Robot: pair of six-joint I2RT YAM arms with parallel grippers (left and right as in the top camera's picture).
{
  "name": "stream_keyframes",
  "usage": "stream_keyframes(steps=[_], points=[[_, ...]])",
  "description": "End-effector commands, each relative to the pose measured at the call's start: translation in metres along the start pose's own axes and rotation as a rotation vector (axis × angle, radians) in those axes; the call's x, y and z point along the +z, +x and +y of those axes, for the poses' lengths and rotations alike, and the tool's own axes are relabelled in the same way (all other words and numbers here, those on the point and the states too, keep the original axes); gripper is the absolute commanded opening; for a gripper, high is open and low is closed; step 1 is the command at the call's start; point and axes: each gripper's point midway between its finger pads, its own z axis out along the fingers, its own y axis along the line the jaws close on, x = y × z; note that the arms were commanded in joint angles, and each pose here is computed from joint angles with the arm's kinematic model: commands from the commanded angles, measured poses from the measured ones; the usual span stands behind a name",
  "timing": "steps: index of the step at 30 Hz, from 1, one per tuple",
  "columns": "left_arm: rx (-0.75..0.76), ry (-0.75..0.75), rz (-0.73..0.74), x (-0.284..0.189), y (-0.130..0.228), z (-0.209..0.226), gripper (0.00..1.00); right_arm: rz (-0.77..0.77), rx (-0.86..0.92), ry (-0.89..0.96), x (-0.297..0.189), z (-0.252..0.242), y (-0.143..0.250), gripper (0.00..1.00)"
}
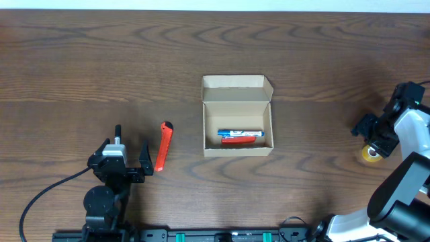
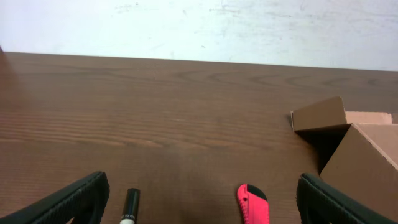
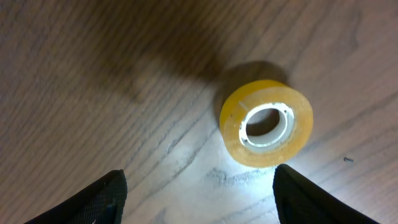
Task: Pack container
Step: 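Move the right gripper to the yellow tape roll and grasp it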
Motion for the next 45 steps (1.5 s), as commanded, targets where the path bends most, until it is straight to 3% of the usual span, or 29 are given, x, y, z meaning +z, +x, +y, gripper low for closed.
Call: stream_keyframes(steps=[1, 15, 41, 42, 43, 45], points=[[-0.008, -0.001, 0.034, 0.003, 0.015, 0.001, 0.95, 0.004, 0.009, 0.006, 0.005, -0.005, -0.002, 0.70], [-0.008, -0.002, 0.034, 0.003, 0.015, 0.001, 0.95, -0.018, 0.019, 0.006, 0.010, -0.008, -0.005, 0.70], [-0.008, -0.002, 0.033, 0.003, 0.015, 0.001, 0.95, -0.008, 0.029, 0.004, 0.061, -0.014, 0.034, 0.70], [-0.008, -0.002, 0.033, 0.003, 0.015, 0.001, 0.95, -0.009, 0.028, -0.002, 0.062, -0.013, 0.035, 0.69], [-0.008, -0.002, 0.033, 0.003, 0.015, 0.001, 0.95, -0.008, 0.028, -0.014, 0.063, -0.011, 0.036, 0.56], [-0.008, -0.002, 0.033, 0.003, 0.015, 0.001, 0.95, -0.007, 0.029, -0.034, 0.063, -0.008, 0.036, 0.09]])
